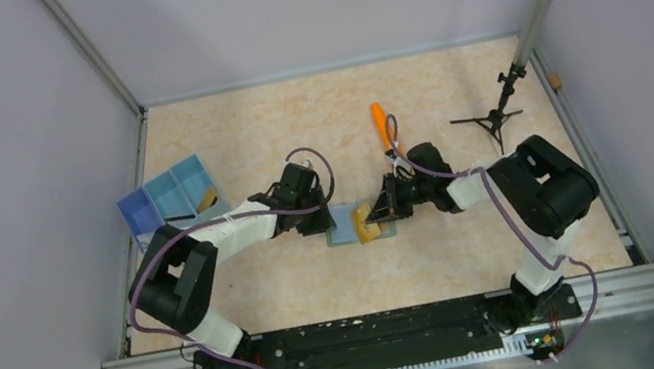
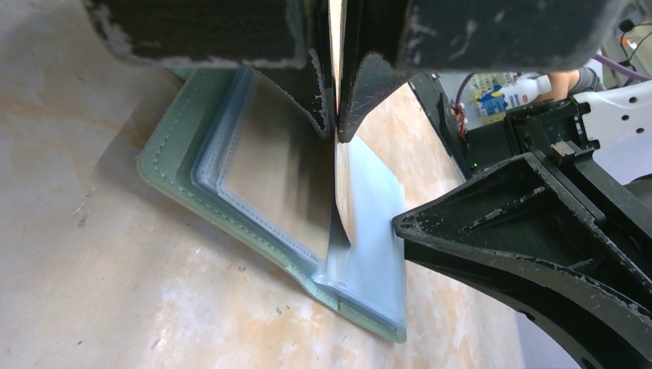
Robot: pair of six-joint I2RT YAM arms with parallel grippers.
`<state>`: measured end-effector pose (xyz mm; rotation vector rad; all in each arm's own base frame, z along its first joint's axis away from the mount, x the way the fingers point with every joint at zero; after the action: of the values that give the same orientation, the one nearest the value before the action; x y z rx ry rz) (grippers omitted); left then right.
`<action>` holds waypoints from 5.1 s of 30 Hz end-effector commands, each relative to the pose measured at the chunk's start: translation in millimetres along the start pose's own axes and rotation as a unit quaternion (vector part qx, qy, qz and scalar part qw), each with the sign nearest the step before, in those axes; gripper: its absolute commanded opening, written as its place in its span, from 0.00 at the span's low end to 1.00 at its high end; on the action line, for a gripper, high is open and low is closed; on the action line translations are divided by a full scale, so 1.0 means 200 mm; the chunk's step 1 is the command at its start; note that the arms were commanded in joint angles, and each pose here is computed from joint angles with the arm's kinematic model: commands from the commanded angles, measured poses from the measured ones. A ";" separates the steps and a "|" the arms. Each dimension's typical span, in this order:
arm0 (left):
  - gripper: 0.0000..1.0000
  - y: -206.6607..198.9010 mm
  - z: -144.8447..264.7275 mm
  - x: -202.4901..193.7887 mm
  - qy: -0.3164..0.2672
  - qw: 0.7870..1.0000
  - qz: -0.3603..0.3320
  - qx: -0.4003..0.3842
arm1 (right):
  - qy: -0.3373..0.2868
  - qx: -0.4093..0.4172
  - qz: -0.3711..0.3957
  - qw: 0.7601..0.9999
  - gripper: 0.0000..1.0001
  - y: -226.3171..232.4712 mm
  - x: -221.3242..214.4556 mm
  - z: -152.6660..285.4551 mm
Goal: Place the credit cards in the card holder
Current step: Insert the credit card into the card holder, then pick up the credit card from the storage box.
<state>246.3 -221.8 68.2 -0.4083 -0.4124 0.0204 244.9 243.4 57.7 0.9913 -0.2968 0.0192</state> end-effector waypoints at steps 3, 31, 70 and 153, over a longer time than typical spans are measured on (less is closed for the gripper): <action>0.33 0.02 -0.03 -0.03 0.011 1.000 -0.001 0.003 | -0.047 -0.007 0.012 0.999 0.00 0.01 0.12 -0.04; 0.30 0.01 -0.01 -0.05 0.002 1.000 0.011 -0.013 | -0.072 -0.102 0.028 0.992 0.37 0.01 0.04 -0.04; 0.34 -0.17 -0.07 -0.06 0.000 0.985 0.080 -0.153 | -0.004 -0.118 0.145 0.982 0.42 0.20 0.00 -0.03; 0.45 0.85 0.46 0.81 -0.088 0.975 0.074 0.190 | -0.139 -0.117 0.190 0.965 0.78 0.15 0.10 0.46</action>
<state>367.7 -7.7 137.9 -0.0262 -0.5362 0.2878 229.2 178.0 126.8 0.6611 -0.6865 0.1904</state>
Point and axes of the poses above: each gripper's point midway between its finger pads, its own z axis back along the fingers, its own y axis along the line the jaws close on, x = y × z, the point moved 5 cm from there along z, back along the fingers, and after that the axes turned 1 degree about -z, right-handed, at the moved point
